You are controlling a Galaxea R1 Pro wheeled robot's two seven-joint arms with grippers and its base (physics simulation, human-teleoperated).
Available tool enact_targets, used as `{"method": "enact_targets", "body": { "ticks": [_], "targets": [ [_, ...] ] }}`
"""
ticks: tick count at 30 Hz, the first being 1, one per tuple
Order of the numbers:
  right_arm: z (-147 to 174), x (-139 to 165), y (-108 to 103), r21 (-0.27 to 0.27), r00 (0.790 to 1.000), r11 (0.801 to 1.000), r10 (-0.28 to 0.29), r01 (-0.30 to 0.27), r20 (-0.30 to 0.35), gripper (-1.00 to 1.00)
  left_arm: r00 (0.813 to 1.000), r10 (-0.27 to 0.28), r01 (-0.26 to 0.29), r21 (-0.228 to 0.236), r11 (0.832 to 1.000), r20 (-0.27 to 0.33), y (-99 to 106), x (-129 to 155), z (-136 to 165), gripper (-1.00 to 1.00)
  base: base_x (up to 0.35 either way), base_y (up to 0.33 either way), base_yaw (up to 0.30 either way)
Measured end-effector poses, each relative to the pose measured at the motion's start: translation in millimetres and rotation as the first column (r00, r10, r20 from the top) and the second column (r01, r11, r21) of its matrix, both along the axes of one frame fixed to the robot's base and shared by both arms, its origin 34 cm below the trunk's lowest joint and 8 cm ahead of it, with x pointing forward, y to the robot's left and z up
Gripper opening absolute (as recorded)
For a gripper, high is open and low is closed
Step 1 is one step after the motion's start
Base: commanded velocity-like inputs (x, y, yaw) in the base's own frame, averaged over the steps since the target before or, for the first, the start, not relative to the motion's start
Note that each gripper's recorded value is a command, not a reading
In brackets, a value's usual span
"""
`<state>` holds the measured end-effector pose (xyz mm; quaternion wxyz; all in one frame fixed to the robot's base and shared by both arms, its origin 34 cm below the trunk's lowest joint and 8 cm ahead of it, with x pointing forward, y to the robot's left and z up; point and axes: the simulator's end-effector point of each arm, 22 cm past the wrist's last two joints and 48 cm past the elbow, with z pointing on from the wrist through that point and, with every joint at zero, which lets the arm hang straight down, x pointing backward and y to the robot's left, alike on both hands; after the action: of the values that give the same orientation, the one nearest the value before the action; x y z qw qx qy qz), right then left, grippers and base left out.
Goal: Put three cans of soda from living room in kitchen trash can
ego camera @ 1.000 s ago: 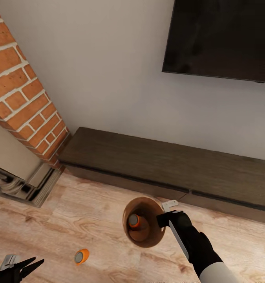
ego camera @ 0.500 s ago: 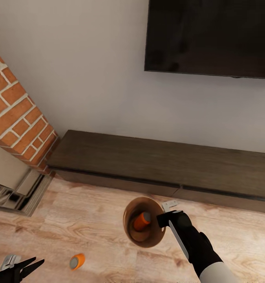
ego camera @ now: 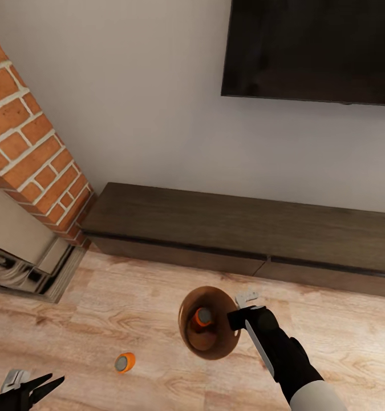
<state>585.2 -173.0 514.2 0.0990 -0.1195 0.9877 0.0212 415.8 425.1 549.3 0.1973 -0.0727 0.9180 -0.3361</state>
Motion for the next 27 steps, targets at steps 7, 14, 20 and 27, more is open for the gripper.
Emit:
{"method": "enact_targets", "body": {
  "ticks": [7,14,20,27],
  "targets": [
    [0.0,0.0,-0.1,0.000,1.000,1.000,-0.001,0.001,0.000,-1.00,0.999,0.047,-0.048,0.137,0.989,0.005,-19.7,25.6,-41.6,1.00,-0.009,0.007,0.000],
    [0.1,0.2,-0.2,-0.001,1.000,1.000,0.000,0.000,0.000,-1.00,0.986,0.151,-0.166,0.556,0.814,0.073,-110.0,111.8,-104.0,1.00,0.000,0.000,0.000],
    [0.1,0.2,-0.2,-0.001,1.000,1.000,0.000,0.000,0.001,-1.00,0.994,0.084,-0.112,0.615,0.781,0.074,-183.4,120.3,-105.3,1.00,0.000,0.000,0.000],
    [0.1,0.2,-0.5,-0.002,1.000,1.000,0.000,0.000,0.001,-1.00,0.990,0.074,-0.132,0.626,0.769,0.118,-193.6,130.3,-99.4,1.00,0.000,0.000,0.000]
  ]
}}
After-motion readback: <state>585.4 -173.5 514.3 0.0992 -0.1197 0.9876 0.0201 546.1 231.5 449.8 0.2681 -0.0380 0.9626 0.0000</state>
